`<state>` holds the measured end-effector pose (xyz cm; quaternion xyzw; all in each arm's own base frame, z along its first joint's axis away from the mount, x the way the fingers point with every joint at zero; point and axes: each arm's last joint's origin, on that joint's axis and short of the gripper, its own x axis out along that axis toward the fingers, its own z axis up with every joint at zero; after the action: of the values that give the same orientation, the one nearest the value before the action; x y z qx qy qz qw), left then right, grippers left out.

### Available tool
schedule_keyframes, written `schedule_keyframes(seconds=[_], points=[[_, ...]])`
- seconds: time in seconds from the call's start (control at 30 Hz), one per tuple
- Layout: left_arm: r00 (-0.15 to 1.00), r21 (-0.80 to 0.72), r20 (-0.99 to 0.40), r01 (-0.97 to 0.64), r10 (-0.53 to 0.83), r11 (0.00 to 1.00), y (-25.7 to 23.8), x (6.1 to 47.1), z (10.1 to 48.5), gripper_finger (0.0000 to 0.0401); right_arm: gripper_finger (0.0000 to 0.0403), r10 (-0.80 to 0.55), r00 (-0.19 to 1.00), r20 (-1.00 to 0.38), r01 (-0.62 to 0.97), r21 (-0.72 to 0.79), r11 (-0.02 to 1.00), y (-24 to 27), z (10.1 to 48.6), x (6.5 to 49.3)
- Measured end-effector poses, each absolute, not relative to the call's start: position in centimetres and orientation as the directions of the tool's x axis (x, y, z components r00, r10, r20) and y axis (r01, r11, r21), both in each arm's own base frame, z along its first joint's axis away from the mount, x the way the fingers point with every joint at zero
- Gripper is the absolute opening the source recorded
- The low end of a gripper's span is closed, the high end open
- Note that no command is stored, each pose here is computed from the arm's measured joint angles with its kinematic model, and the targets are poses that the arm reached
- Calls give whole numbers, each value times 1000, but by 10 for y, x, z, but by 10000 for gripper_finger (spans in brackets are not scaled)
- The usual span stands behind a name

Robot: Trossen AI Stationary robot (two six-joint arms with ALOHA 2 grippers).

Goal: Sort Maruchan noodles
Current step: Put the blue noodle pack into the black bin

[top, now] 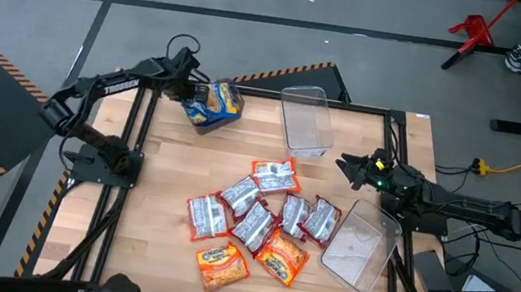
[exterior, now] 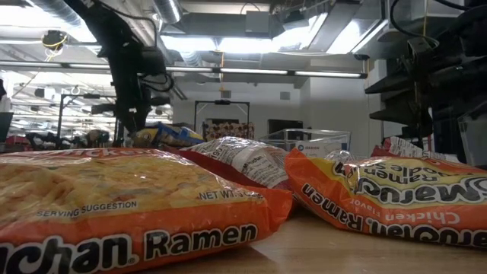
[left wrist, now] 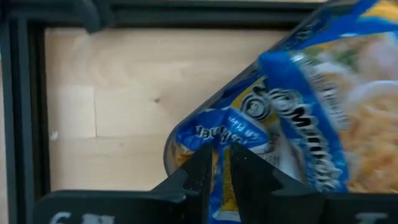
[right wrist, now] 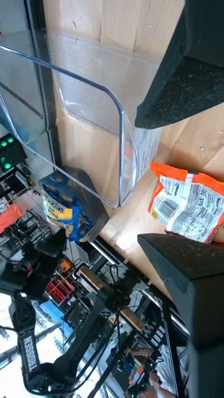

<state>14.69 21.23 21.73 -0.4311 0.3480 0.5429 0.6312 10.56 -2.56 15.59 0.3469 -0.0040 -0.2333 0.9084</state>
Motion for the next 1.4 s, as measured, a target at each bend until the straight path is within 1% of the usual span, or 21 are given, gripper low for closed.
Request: schedule_keyframes(seconds=[0.17,0.33,0.47,0.57,0.7,0.83,0.97,1.1,1.23,1.4], points=[[224,-175,-904,-971,364,161,212,144,221,77,278,-425,892,-156,422,627,655,-25,156,106],[261,-194,-901,-957,347,215,213,145,222,120,278,-425,892,-157,422,627,655,-25,156,106],[289,-187,-874,-942,390,280,216,146,242,147,278,-418,894,-158,418,628,657,-25,156,106],[324,-192,-837,-929,441,318,217,147,264,155,278,-418,895,-159,418,627,657,-25,156,106],[397,-218,-770,-899,500,379,212,146,293,156,278,-418,895,-159,418,627,658,-25,156,106],[454,-236,-696,-876,556,420,209,152,305,156,278,-418,895,-159,419,623,660,-25,156,106],[492,-255,-682,-853,541,455,209,167,302,153,278,-417,895,-159,419,623,660,-25,155,106],[506,-244,-694,-834,511,495,211,187,289,152,278,-418,894,-159,419,623,660,-25,155,106],[459,-204,-716,-859,526,470,219,198,275,152,278,-417,895,-159,418,627,657,-25,155,106],[397,-176,-797,-874,455,453,224,203,252,152,278,-418,895,-159,418,628,656,-25,155,106]])
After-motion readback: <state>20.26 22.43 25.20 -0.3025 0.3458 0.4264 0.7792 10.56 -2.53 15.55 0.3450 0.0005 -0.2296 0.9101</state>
